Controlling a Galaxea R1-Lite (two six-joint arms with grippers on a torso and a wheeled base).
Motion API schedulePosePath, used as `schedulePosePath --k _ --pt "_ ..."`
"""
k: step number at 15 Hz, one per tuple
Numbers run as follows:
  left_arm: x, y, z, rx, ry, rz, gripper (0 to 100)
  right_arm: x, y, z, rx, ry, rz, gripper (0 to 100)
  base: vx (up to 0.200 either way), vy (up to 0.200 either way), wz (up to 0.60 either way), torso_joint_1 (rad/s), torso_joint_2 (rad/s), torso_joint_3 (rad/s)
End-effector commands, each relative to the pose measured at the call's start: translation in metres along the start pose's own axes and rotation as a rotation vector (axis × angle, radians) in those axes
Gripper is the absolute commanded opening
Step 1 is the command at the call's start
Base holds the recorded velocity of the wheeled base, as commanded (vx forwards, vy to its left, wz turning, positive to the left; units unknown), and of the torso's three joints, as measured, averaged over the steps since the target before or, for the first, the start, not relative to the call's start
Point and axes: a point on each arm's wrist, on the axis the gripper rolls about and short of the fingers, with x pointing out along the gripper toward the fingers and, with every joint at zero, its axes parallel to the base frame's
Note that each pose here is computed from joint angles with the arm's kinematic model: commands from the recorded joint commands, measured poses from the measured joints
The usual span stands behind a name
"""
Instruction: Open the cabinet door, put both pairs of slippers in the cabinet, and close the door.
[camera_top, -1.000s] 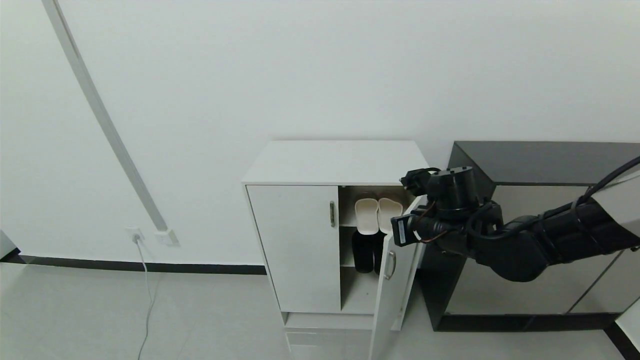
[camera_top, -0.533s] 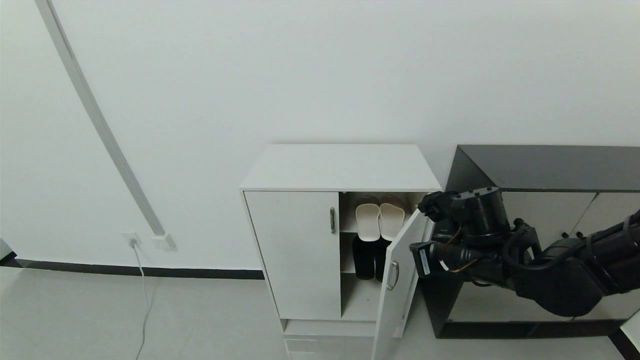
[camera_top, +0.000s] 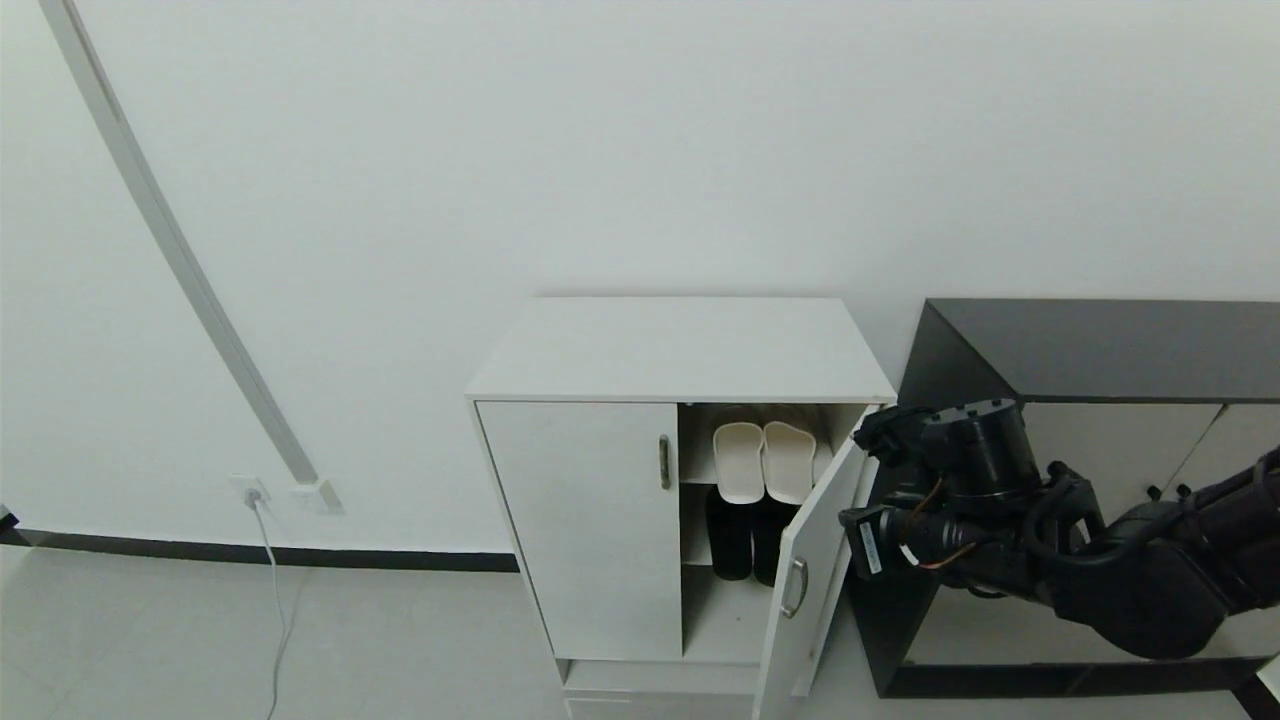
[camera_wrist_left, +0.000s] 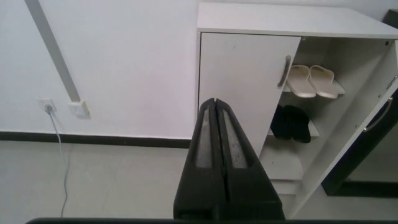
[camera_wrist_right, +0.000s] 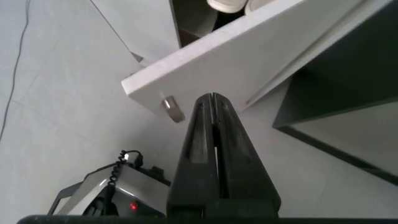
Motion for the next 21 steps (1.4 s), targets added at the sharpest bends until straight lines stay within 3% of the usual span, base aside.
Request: schedulePosePath --k 1,7,14,21 --pt "0.000 0.000 0.000 -0.001 0.001 0.000 0 0.017 0.001 -0.007 -0.003 0.026 -0.001 0 0.000 0.000 0.00 0.000 0.00 0.000" --pt "0.000 0.000 0.000 -0.001 -0.001 0.000 0 0.043 0.003 -0.008 0.008 0.034 -0.002 0 0.000 0.000 0.00 0.000 0.00 0.000" --pt "0.000 0.000 0.000 -0.001 0.001 0.001 0 0.082 0.008 -0.010 0.024 -0.080 0.005 0 0.000 0.000 0.00 0.000 0.00 0.000" --pt "0.000 0.000 0.000 -0.001 0.001 0.000 0 0.122 0.013 -0.006 0.030 -0.141 0.008 0 0.000 0.000 0.00 0.000 0.00 0.000"
